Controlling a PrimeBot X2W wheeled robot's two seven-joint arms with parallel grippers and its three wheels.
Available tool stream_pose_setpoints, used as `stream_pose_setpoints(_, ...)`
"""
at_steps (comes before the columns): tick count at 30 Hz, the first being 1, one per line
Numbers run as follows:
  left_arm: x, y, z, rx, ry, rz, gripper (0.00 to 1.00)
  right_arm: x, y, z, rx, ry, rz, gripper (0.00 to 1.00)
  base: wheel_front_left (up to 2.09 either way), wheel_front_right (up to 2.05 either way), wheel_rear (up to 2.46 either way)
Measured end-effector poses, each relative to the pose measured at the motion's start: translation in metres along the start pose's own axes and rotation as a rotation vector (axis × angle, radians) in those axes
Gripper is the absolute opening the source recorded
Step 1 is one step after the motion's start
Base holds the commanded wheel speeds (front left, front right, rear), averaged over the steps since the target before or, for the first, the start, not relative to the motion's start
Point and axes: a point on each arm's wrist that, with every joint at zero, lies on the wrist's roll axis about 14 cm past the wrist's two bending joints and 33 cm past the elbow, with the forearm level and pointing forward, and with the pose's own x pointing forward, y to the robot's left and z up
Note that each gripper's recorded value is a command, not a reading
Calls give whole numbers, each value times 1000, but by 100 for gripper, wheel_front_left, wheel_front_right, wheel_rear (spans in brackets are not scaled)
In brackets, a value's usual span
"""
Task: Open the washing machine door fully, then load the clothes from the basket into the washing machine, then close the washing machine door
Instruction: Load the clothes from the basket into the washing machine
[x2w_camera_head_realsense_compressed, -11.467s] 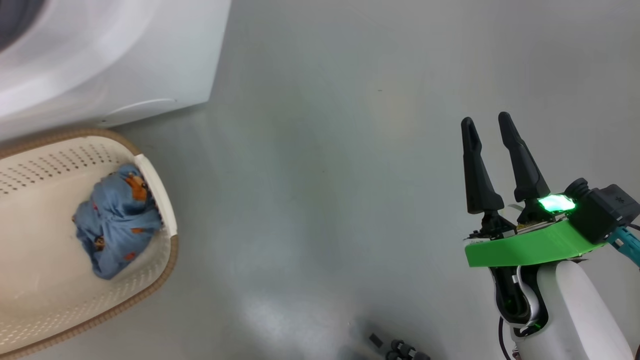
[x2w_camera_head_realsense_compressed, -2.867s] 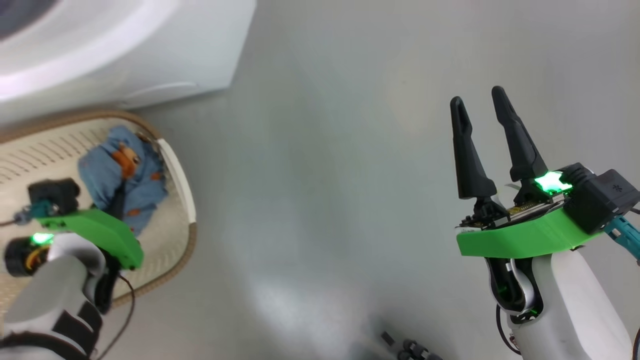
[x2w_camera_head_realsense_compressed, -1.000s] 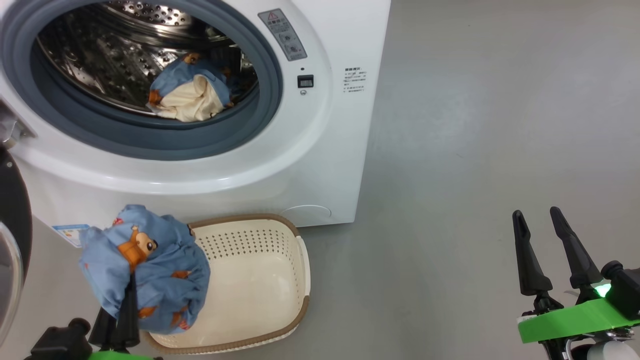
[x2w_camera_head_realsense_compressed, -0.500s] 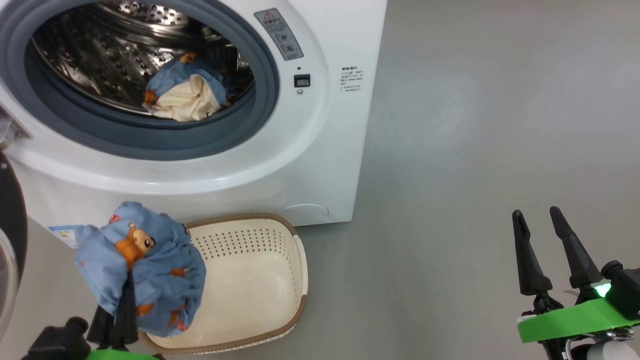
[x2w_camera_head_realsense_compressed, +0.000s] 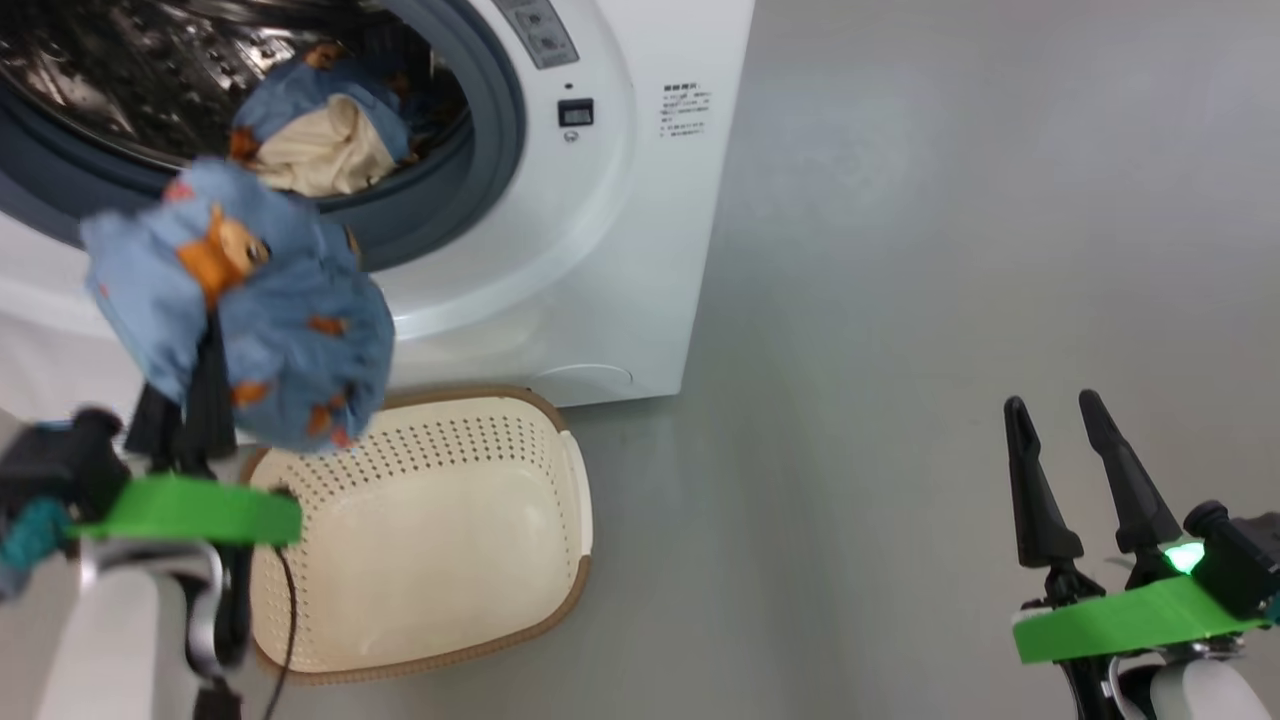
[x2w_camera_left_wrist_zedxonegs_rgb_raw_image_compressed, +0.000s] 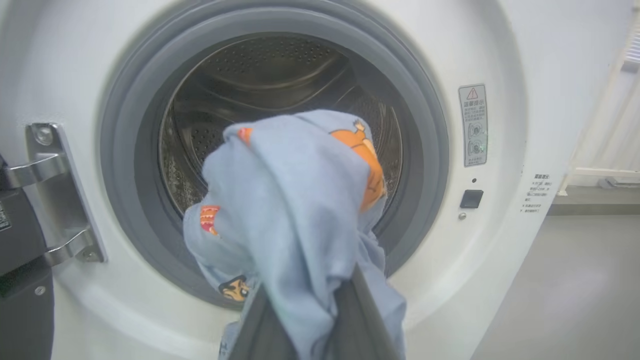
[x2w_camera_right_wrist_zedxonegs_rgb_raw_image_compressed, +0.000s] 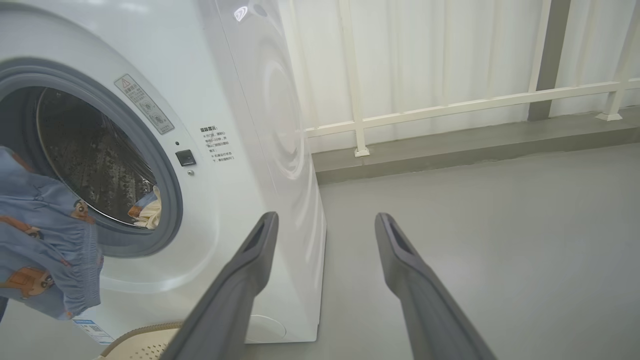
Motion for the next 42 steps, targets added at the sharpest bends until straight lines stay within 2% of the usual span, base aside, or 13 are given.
stream_pose_setpoints(14, 114, 1, 15, 14, -3, -33, 0, 20, -4, -8, 5, 10, -29, 100, 0, 0, 0)
stream_pose_setpoints(31, 194, 20, -61, 91, 227, -13, 0, 38, -20, -28, -12, 54, -87, 100, 0, 0, 0)
stream_pose_setpoints(42, 217, 29, -97, 158, 330, -17, 0, 48, -22, -42, -21, 84, -93, 100, 0, 0, 0)
